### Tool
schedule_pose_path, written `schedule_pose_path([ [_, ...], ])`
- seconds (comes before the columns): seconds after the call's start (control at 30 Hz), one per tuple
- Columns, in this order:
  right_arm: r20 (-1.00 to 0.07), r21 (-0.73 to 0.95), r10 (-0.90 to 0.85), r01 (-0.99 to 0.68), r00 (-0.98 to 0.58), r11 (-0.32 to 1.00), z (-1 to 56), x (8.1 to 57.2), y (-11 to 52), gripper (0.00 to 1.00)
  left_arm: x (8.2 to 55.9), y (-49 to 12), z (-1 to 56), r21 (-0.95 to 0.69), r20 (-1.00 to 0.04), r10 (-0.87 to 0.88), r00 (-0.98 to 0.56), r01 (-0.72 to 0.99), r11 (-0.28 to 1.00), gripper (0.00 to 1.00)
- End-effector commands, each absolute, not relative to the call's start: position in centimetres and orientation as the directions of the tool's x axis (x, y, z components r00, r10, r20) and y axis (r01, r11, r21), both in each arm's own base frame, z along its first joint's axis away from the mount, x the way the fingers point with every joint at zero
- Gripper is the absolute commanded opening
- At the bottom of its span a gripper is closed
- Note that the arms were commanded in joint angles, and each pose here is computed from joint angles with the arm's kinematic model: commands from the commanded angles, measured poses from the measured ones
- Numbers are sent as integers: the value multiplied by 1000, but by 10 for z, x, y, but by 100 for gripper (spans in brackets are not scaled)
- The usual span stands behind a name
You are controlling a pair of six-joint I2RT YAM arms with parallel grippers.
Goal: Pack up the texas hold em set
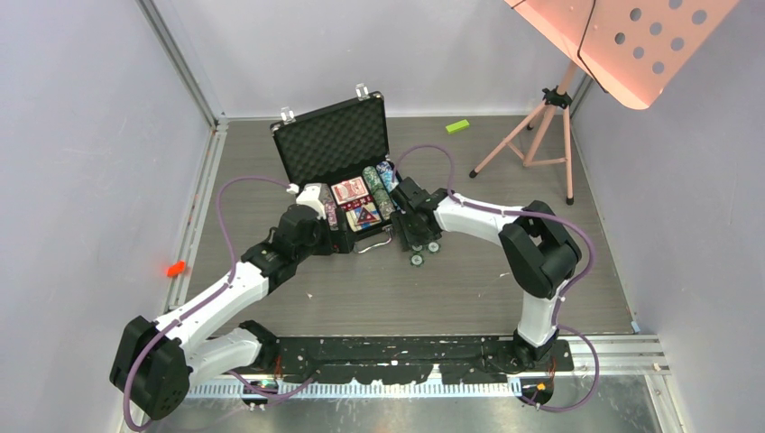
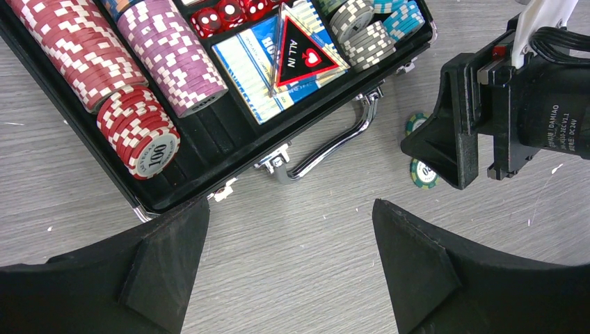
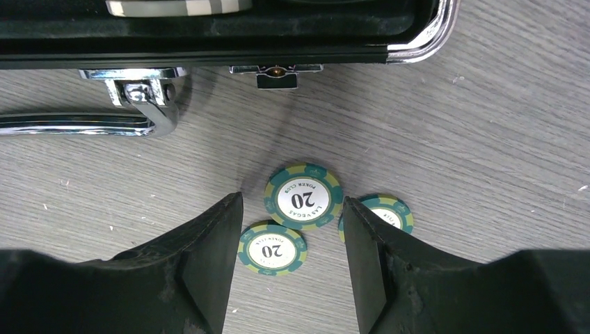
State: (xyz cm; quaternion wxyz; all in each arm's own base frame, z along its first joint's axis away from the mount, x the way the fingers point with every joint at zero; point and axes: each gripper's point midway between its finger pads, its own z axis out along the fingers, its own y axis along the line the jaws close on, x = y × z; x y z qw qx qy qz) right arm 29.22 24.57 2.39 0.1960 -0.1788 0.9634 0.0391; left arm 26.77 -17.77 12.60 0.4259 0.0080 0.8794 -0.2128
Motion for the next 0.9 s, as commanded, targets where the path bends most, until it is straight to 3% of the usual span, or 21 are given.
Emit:
schedule_pose_path([
  [0.0, -416, -1, -339, -372, -844, 928, 33, 300, 251, 60, 278, -180, 150, -388, -784, -208, -586, 200, 900, 91],
  [0.63, -344, 41, -314, -348, -885, 937, 14, 290, 240, 56, 278, -178, 149, -382, -786, -205, -583, 198, 903, 91],
  [0.87, -365, 25, -296, -327, -883, 945, 21, 296, 237, 45, 278, -178, 151, -383, -788, -206, -581, 199, 902, 91],
])
